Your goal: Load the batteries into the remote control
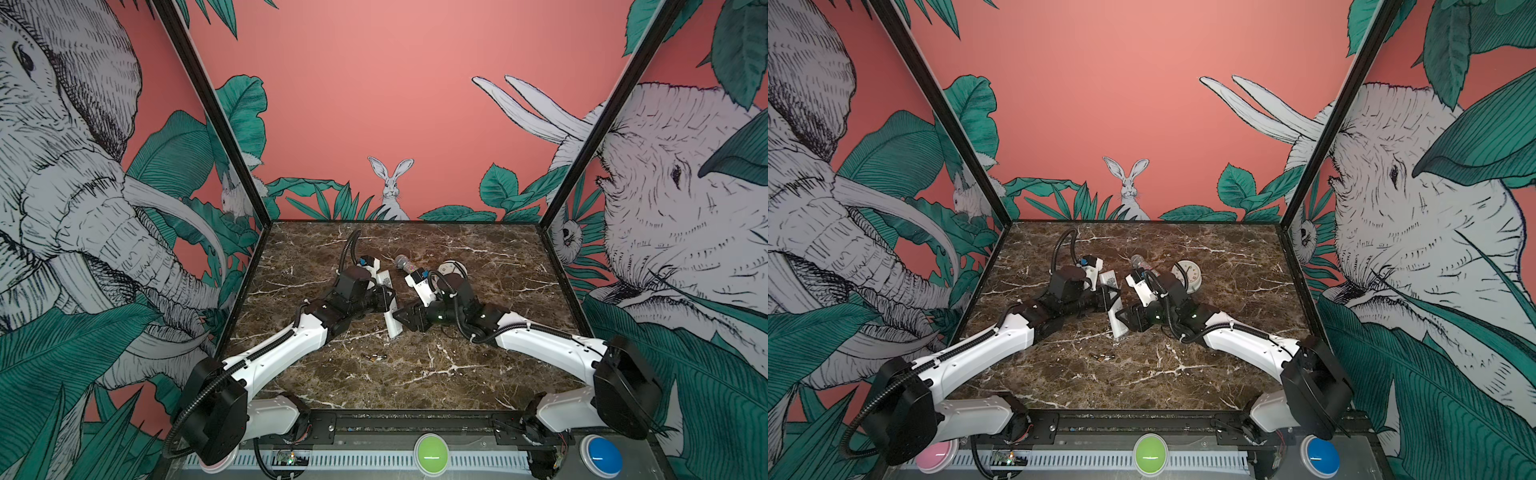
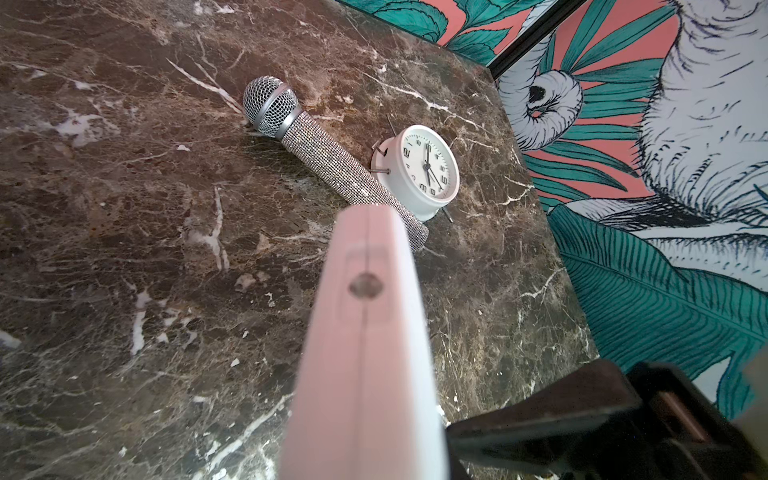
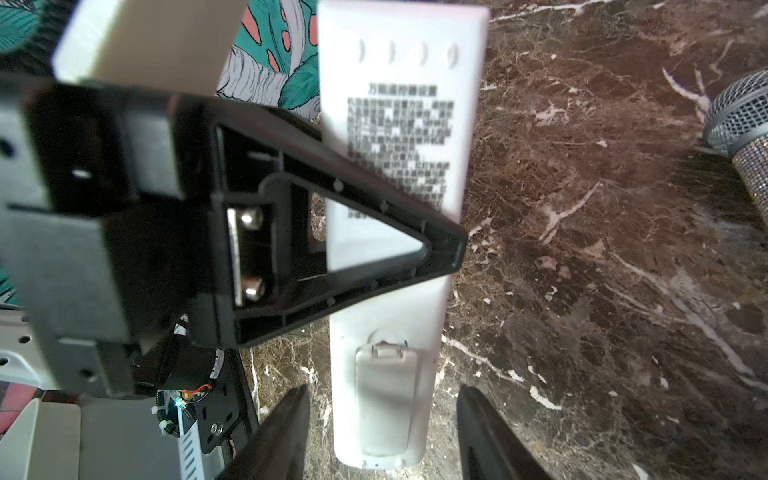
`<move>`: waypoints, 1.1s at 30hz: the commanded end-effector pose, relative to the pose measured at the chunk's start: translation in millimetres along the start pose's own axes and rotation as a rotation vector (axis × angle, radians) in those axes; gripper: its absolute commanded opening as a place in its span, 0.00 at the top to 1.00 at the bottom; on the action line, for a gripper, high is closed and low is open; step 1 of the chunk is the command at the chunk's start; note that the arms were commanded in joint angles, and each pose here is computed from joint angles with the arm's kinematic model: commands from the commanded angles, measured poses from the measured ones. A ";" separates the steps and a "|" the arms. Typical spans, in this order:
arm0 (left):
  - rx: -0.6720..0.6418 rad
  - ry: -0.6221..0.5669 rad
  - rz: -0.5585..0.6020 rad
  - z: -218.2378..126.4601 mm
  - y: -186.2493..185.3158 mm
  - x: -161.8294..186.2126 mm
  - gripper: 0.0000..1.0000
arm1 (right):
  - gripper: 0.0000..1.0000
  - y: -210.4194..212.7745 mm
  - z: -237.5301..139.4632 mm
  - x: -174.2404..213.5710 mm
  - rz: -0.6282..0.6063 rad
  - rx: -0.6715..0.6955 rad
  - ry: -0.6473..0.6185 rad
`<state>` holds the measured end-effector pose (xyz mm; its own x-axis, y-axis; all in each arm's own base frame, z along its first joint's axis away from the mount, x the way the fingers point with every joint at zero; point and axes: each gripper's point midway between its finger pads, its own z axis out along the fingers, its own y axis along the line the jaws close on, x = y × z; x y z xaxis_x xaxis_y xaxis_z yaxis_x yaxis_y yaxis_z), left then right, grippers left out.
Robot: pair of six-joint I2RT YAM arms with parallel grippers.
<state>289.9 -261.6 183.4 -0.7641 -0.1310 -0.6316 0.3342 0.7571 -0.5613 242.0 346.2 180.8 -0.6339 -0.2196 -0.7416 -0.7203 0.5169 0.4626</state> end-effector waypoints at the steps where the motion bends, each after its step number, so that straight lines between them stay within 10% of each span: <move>1: 0.049 -0.027 0.020 -1.9 -15.8 -12.7 1.00 | 0.39 8.9 -1.2 -18.3 -0.035 -0.019 -0.037; 33: 0.092 -0.008 0.038 0.6 -22.8 -9.7 1.00 | 0.61 -2.5 23.3 -6.1 -0.010 -0.012 0.038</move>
<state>289.3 -267.7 178.2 -0.7753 -0.0906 -0.6251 0.3609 0.7486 -0.5561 250.6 359.8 169.9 -0.6468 -0.2634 -0.7157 -0.7218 0.5144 0.4630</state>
